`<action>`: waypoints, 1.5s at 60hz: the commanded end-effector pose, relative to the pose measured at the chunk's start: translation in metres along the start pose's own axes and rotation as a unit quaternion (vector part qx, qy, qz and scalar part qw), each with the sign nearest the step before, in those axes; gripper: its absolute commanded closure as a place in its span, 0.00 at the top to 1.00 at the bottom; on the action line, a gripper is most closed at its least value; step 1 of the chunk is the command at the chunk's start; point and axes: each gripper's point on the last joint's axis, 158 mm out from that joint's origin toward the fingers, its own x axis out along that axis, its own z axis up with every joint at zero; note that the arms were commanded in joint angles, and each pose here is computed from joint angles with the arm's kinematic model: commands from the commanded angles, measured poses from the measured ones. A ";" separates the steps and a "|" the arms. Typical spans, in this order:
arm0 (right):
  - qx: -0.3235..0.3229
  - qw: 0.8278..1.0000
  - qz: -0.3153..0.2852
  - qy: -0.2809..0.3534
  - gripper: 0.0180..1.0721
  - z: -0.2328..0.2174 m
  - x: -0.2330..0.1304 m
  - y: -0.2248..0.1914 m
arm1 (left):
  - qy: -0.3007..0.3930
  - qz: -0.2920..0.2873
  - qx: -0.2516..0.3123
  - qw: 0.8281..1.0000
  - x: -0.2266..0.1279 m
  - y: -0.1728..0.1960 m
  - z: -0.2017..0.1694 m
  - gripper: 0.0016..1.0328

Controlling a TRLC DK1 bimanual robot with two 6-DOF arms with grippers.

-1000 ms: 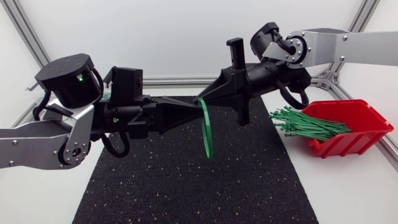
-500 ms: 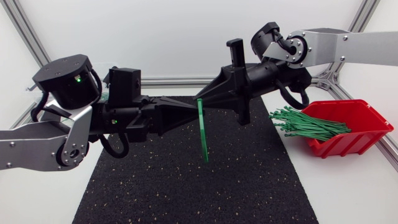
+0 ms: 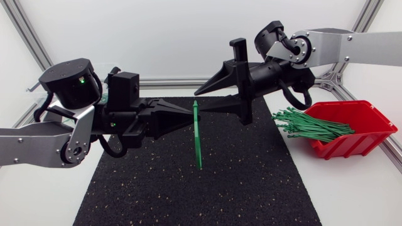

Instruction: Take a green cable tie from the red box, thread the tail through the head to close it, then place it in the transparent bin on the left.

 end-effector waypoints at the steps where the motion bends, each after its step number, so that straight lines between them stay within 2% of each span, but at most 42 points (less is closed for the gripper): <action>1: -0.007 1.000 -0.002 0.008 0.45 -0.007 0.007 0.005 | 0.000 -0.007 0.018 1.000 0.002 0.000 0.002 0.03; 9: -0.018 1.000 -0.006 0.010 0.44 -0.013 0.010 0.010 | 0.000 -0.007 0.019 1.000 0.001 0.000 0.001 0.03; 19: -0.023 1.000 -0.013 0.002 0.25 -0.014 0.009 0.011 | 0.000 -0.008 0.021 1.000 0.002 -0.002 0.001 0.03; 27: -0.024 1.000 -0.015 -0.004 0.18 -0.012 0.008 0.010 | 0.001 -0.011 0.021 1.000 0.003 -0.004 0.000 0.03; 36: -0.023 1.000 -0.015 -0.004 0.17 -0.012 0.008 0.010 | 0.001 -0.011 0.023 1.000 0.002 -0.006 0.001 0.03; 47: -0.020 1.000 -0.018 -0.007 0.06 -0.011 0.007 0.008 | 0.001 -0.011 0.024 1.000 0.002 -0.006 0.001 0.03; 63: -0.020 0.999 -0.022 -0.012 0.06 -0.010 0.007 0.008 | 0.000 -0.015 0.029 0.999 0.002 -0.013 0.002 0.03; 90: 0.028 0.999 -0.043 -0.018 0.06 0.012 0.014 -0.021 | -0.007 -0.047 0.038 0.998 0.004 -0.054 0.016 0.03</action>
